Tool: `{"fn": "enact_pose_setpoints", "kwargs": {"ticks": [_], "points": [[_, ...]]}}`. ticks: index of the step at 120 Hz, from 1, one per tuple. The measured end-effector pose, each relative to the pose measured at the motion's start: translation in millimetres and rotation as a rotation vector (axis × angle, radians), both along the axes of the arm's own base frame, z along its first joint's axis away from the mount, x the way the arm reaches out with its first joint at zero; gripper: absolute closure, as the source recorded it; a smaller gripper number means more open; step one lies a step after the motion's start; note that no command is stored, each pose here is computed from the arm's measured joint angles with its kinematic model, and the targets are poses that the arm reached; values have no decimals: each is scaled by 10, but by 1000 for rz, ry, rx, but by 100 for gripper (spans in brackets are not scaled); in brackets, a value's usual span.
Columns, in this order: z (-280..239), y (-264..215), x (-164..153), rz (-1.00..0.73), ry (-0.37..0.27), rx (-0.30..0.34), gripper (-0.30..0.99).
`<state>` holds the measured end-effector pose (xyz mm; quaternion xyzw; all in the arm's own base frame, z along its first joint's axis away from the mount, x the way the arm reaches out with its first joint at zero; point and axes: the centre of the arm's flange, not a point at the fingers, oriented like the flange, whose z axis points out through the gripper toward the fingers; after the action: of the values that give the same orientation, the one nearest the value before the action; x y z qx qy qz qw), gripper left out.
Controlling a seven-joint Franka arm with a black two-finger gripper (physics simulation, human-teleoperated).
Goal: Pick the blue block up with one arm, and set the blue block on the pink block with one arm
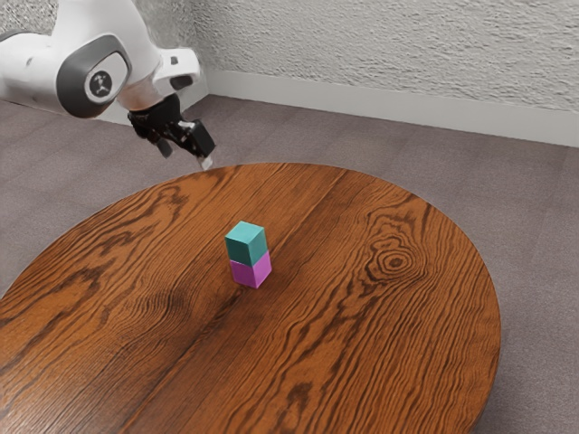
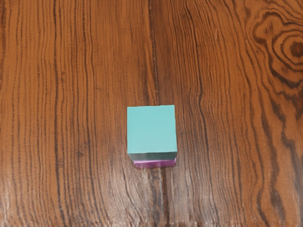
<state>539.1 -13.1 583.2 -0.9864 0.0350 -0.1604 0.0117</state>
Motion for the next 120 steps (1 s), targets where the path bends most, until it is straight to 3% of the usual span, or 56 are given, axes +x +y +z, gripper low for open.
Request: {"fn": "enact_pose_setpoints", "kwargs": {"ticks": [21,50,92,120], "points": [[230,73,-217,14,95,4,0],[160,5,-348,4,218,14,0],[-48,-48,-406,-6,301,14,0],[-120,-37,-405,-3,319,14,0]]}}
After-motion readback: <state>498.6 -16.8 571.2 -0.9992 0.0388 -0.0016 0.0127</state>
